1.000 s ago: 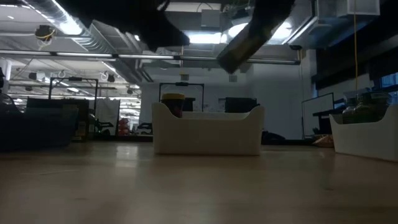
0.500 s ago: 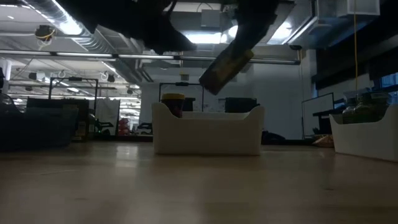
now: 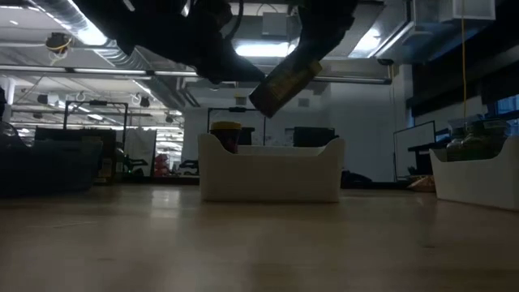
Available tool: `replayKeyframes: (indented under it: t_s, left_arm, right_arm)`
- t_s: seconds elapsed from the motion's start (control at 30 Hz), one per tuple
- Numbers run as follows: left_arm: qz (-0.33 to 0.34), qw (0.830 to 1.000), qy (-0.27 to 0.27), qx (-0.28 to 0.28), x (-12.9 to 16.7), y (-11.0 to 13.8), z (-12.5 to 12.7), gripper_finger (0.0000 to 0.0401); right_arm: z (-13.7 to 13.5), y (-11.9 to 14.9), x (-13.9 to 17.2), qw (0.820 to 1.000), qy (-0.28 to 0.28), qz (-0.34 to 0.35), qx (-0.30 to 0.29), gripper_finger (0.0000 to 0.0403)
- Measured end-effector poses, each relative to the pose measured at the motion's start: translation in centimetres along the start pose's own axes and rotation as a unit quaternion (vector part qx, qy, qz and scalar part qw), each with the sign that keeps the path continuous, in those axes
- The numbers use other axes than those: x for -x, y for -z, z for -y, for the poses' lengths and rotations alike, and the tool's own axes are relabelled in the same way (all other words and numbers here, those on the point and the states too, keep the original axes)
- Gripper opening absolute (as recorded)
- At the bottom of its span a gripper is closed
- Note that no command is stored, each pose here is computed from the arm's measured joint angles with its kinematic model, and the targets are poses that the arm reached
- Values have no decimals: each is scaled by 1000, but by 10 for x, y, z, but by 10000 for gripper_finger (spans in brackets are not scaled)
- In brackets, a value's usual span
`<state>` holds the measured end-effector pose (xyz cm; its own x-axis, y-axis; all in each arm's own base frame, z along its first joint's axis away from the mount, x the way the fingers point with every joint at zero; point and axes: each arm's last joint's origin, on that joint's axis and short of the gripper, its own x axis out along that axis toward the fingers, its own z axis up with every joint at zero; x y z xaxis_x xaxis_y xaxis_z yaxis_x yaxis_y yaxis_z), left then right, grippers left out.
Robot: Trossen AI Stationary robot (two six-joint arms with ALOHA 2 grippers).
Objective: Sort spices by type
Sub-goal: Put the bottom right yellow seasoning bottle into the left white bin
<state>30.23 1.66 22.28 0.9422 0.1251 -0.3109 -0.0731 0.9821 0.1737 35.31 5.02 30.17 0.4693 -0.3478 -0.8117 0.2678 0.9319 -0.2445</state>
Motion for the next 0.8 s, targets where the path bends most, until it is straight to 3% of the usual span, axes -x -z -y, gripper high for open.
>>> replayKeyframes:
  t_s: [0.47, 0.8]
  left_arm:
    - [-15, 1000, 1, -4, 0, 3, -1, 2]
    - [-19, 1000, 9, -4, -3, 6, 0, 1]
  right_arm:
    - [-1, -4, 0, 1000, -2, 19, 4, 249]
    - [4, -21, 19, 998, -6, 60, -2, 250]
